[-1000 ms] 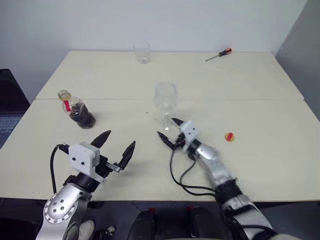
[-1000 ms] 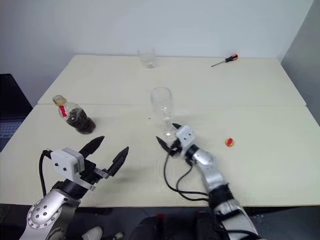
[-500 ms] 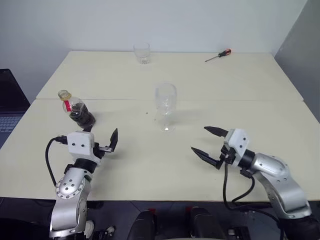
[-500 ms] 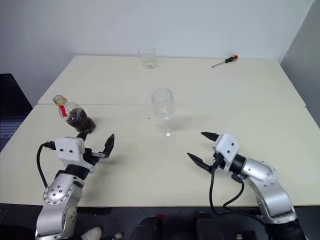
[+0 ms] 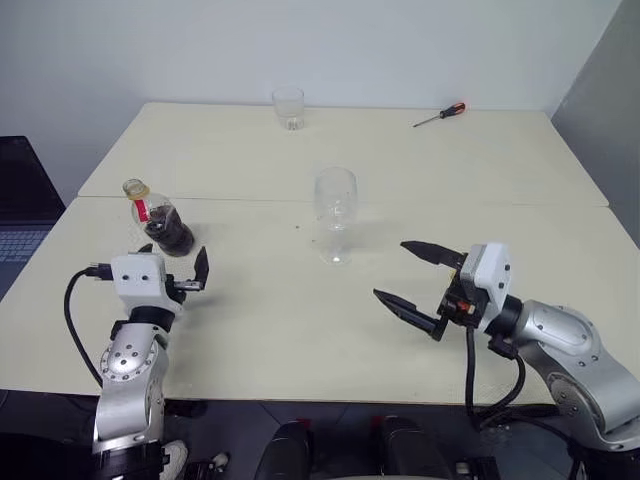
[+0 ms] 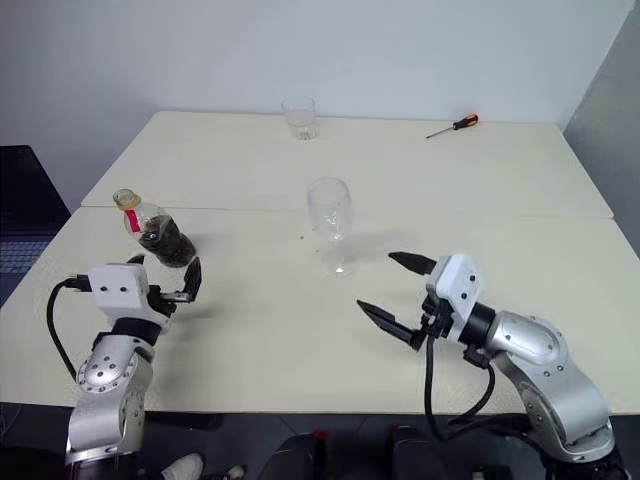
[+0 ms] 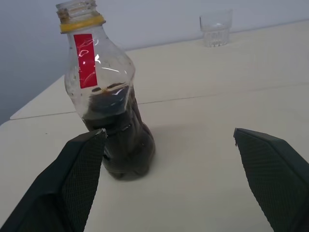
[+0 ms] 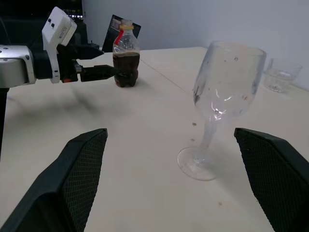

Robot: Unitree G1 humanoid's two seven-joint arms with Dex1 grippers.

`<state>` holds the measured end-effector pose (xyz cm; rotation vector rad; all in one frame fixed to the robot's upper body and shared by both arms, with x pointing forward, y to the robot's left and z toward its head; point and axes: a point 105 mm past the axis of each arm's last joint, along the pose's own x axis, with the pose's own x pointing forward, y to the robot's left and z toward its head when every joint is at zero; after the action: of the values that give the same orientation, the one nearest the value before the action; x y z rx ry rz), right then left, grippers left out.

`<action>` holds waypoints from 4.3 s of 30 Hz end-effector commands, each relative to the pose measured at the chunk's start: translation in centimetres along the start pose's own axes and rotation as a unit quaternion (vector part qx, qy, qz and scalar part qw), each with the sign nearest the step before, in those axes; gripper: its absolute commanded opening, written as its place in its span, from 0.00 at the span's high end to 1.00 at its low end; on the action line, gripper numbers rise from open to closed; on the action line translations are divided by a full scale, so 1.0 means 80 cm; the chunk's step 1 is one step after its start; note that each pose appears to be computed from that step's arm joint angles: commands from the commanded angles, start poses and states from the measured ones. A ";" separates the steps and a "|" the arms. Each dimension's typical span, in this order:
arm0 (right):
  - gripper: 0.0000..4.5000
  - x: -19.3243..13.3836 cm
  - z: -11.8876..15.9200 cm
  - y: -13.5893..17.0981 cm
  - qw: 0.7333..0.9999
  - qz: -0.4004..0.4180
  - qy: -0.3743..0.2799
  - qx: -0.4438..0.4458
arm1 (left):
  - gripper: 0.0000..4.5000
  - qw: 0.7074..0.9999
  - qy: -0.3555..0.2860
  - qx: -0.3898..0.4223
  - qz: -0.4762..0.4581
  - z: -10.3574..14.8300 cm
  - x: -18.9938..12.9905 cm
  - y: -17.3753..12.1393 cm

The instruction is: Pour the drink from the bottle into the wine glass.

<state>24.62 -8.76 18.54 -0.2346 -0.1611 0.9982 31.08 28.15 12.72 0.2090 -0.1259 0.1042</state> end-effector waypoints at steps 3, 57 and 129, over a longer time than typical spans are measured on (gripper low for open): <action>0.00 0.005 0.017 0.008 1.000 0.004 -0.018 0.001 | 0.00 0.999 -0.027 0.025 0.027 0.016 0.009 0.032; 0.00 0.014 0.022 -0.001 0.999 -0.017 -0.014 0.028 | 0.64 0.999 -0.042 0.017 0.003 0.010 0.115 0.065; 0.00 0.034 0.045 -0.029 0.997 -0.039 -0.063 0.008 | 0.75 0.750 -0.249 0.509 -0.341 0.224 0.161 -0.147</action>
<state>27.48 -7.44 21.35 -0.1338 -0.2089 0.9312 43.49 14.23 26.57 1.3590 -0.4278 -0.7087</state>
